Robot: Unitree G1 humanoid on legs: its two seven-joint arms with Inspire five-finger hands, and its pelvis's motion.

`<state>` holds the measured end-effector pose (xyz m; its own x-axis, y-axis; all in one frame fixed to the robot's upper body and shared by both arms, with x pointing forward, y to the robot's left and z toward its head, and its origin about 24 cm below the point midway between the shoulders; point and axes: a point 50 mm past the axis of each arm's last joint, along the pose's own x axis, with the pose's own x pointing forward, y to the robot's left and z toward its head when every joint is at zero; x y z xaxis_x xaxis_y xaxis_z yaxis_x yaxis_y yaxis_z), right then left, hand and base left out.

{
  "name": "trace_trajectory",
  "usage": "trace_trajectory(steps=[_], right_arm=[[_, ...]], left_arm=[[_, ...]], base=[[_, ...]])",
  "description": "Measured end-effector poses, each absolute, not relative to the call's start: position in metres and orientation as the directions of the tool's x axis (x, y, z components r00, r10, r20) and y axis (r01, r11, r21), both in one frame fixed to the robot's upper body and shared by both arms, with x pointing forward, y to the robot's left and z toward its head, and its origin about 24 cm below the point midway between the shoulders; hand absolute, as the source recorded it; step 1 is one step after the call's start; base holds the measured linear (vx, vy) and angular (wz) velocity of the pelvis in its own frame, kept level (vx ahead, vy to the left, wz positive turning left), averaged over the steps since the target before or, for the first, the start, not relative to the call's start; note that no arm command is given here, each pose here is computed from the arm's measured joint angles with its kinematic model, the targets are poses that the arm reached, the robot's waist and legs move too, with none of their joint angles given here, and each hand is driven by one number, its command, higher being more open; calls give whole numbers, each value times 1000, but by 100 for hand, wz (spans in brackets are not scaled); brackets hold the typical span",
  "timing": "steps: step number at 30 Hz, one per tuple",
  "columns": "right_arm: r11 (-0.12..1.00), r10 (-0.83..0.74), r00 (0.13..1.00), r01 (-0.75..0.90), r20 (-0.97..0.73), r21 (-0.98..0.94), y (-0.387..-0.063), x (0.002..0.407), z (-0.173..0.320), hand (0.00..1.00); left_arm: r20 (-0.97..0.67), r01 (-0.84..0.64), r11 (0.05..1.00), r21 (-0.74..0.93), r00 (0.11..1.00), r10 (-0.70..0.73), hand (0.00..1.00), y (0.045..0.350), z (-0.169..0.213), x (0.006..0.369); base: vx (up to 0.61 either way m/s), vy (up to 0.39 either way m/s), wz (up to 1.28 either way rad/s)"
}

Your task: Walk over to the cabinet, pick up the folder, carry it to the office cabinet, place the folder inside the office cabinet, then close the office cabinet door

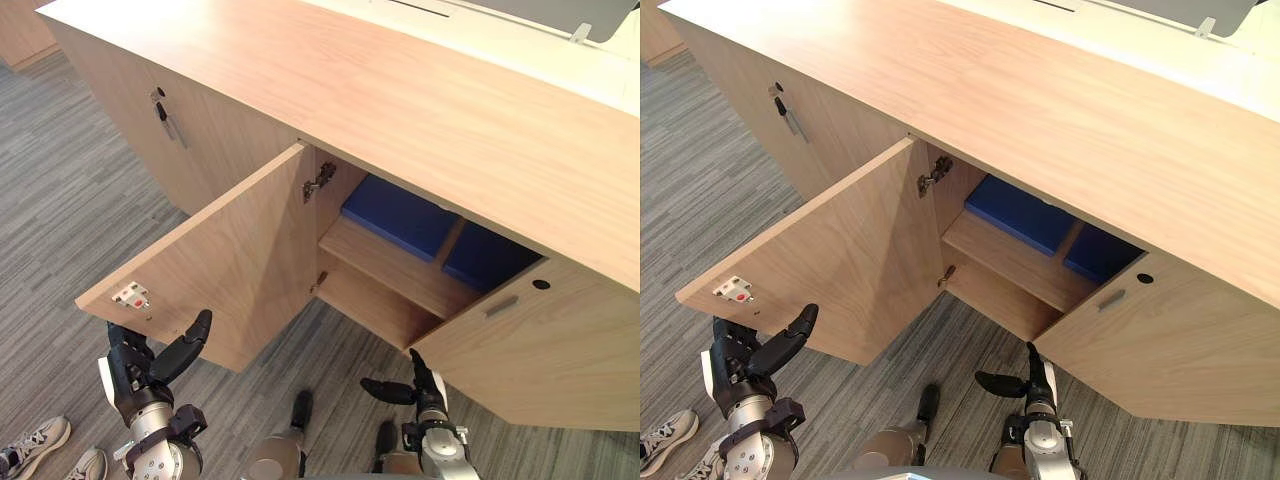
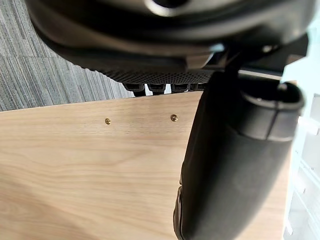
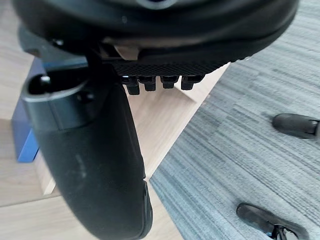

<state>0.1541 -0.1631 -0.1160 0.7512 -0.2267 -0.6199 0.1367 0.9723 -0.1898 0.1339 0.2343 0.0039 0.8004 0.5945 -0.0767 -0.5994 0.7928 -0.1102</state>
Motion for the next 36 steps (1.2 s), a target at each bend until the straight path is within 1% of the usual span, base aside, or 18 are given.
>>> trace_trajectory(steps=[2, 5, 8, 9, 13, 16, 18, 19, 20, 21, 23, 26, 29, 30, 31, 33, 34, 36], right_arm=[[971, -232, 741, 142, -630, -192, -163, 149, -118, 100], [963, -265, 728, 160, -633, -219, -175, 147, -119, 100], [959, -280, 715, 175, -640, -224, -177, 143, -121, 100], [957, -290, 710, 195, -642, -217, -178, 144, -121, 100], [956, -292, 723, 208, -626, -206, -179, 150, -117, 100], [954, -297, 745, 211, -597, -212, -184, 161, -112, 100], [950, -312, 754, 225, -578, -218, -189, 168, -108, 100], [952, -304, 754, 229, -582, -202, -183, 169, -109, 100], [945, -325, 753, 241, -573, -219, -192, 171, -108, 100], [945, -327, 749, 239, -576, -225, -194, 174, -109, 100], [944, -328, 753, 244, -570, -221, -193, 175, -108, 100], [940, -342, 729, 259, -593, -224, -195, 168, -112, 100], [940, -342, 735, 260, -586, -223, -195, 171, -111, 100], [940, -340, 743, 260, -576, -219, -194, 175, -109, 100], [940, -341, 747, 262, -570, -219, -195, 176, -107, 100], [938, -347, 755, 267, -556, -222, -196, 179, -105, 100], [937, -348, 758, 269, -552, -222, -196, 179, -104, 100], [936, -350, 766, 274, -540, -219, -196, 182, -101, 100]], left_arm=[[-87, -604, 791, -102, 797, 598, 100, 235, -2, 134], [-137, -626, 773, -109, 779, 612, 100, 232, -15, 136], [-161, -579, 811, -84, 811, 562, 100, 228, -19, 142], [-182, -579, 811, -83, 809, 559, 100, 225, -22, 140], [-239, -580, 812, -67, 799, 551, 100, 220, -35, 133], [-329, -563, 826, -29, 786, 524, 100, 213, -53, 125], [-388, -518, 855, -14, 791, 473, 100, 203, -62, 120], [-389, -500, 866, -5, 798, 459, 100, 204, -62, 120], [-422, -466, 885, -7, 804, 420, 100, 197, -66, 118], [-472, -457, 889, -12, 787, 398, 100, 188, -74, 113], [-514, -437, 899, -19, 776, 366, 100, 178, -80, 111], [-589, -350, 937, -16, 760, 274, 100, 160, -90, 107], [-586, -225, 974, 27, 785, 198, 100, 156, -92, 112], [-576, -155, 987, 32, 805, 145, 100, 150, -91, 119], [-572, -123, 992, 24, 812, 115, 100, 145, -90, 122], [-534, -8, 1000, -11, 846, 1, 100, 125, -84, 139], [-526, 17, 1000, -14, 850, -22, 100, 119, -83, 144], [-484, 70, 996, -54, 871, -88, 100, 98, -74, 159]], base=[[-9, 64, -15], [78, 100, -35], [-8, 0, 10], [-28, 11, -3], [-12, 35, -17], [-3, 65, -52], [-20, 36, -42], [46, 7, -14], [135, 12, -33], [145, 24, -49], [117, 81, -48], [93, 46, -10], [91, -33, -13], [48, -49, -12], [39, -53, -19], [13, -55, -32], [5, -69, -45], [8, -74, -54]])
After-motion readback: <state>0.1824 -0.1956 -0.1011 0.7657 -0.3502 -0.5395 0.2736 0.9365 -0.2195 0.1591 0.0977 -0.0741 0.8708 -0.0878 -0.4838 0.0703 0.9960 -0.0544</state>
